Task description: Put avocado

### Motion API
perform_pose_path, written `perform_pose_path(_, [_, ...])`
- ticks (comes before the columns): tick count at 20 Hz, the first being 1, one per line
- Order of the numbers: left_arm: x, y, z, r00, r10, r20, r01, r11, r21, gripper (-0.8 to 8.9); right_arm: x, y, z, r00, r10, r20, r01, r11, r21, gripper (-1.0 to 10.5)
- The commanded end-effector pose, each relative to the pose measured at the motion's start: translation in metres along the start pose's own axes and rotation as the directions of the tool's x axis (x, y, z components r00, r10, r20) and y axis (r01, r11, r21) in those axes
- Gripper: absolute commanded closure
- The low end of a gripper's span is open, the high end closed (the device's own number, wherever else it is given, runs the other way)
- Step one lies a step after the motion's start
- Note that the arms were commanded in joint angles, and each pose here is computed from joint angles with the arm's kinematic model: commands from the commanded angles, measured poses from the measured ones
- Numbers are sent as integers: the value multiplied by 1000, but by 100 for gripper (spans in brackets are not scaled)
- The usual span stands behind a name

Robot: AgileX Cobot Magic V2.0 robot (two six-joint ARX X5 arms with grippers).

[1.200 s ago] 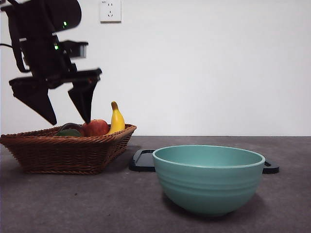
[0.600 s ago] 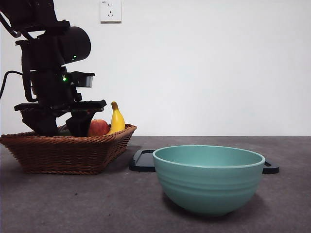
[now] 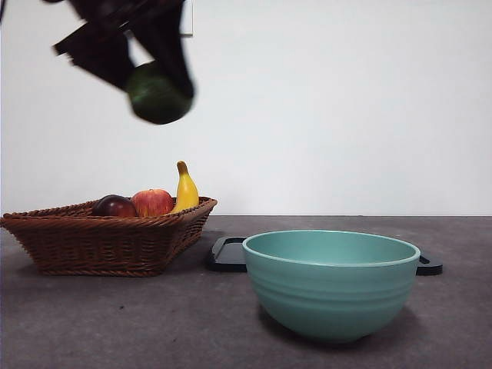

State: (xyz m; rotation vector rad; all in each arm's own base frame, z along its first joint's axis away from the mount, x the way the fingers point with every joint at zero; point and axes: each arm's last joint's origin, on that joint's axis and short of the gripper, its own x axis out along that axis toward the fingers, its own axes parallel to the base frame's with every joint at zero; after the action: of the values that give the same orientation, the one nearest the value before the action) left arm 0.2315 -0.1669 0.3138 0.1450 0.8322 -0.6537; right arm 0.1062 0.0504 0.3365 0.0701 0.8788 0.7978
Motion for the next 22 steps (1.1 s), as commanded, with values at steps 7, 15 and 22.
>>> perform_pose_path(7, [69,-94,-17,969,-194,-154,225,950,218,661,-3,2,4,1000,3,19,-3,1000,-19,555])
perform_pose_path(15, [129,-121,-41,955,-175,-241,242,928,285,661,-3,2,4,1000,3,19,-2,1000,-19,555])
perform_pose_path(22, [149,-124,-50,953,-149,-263,230,922,313,626,-3,2,4,1000,3,19,-2,1000,-20,555])
